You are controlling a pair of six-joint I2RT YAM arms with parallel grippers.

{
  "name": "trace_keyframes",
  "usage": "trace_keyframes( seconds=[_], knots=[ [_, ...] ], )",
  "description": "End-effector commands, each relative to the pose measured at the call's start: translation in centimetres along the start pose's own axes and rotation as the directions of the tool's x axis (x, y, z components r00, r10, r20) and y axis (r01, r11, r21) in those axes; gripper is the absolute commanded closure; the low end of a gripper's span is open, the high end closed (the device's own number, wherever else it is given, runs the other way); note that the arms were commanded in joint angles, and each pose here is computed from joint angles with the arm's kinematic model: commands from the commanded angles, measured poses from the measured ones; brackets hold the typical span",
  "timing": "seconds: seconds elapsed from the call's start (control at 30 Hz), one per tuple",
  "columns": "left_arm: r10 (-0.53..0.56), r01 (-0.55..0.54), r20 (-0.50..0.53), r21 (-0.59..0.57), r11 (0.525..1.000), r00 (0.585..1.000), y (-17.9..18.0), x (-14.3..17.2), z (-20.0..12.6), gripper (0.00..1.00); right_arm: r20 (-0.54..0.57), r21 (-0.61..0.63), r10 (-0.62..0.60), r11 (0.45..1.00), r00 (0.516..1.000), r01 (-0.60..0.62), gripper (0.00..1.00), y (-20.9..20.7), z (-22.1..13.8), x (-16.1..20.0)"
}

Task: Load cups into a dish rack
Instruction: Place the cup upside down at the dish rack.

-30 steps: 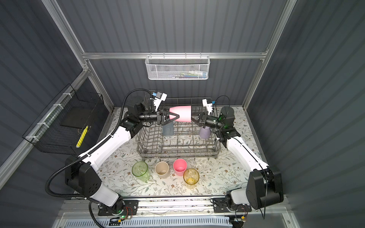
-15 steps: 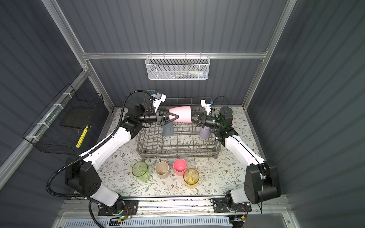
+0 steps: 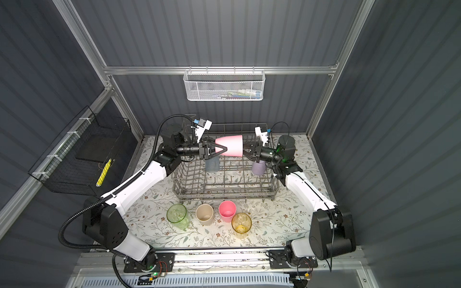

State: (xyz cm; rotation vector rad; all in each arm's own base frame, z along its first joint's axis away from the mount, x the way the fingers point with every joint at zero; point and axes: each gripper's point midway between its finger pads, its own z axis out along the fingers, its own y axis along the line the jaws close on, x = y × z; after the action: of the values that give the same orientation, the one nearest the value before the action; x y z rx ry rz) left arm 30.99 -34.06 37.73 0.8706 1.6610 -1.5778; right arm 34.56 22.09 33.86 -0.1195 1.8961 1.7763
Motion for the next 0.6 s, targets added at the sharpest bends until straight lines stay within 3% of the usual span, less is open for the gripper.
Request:
trace_keyframes(
  seconds=[0.0, 0.27, 0.43, 0.57],
  knots=[
    [0.052, -0.052, 0.007, -0.002, 0.999, 0.999, -1.0, -0.4, -0.3, 0.45, 0.020, -0.003, -0.050, 0.999, 0.999, 0.050, 0.64, 1.3, -1.5, 0.0],
    [0.082, -0.081, 0.001, -0.066, 0.995, 0.997, -1.0, -1.3, -0.8, 0.45, 0.112, 0.089, -0.091, 0.993, 0.989, 0.081, 0.56, 1.3, -5.8, -0.7],
    [0.047, -0.065, -0.080, -0.254, 0.965, 0.996, 1.1, -0.5, -1.8, 0.45, 0.199, 0.289, -0.193, 0.949, 0.961, 0.130, 0.56, 0.9, -9.7, -1.1],
    [-0.025, -0.041, -0.149, -0.424, 0.905, 0.989, 3.1, 1.4, -3.6, 0.44, 0.214, 0.398, -0.231, 0.908, 0.949, 0.132, 0.55, 0.2, -11.8, -1.0]
  ],
)
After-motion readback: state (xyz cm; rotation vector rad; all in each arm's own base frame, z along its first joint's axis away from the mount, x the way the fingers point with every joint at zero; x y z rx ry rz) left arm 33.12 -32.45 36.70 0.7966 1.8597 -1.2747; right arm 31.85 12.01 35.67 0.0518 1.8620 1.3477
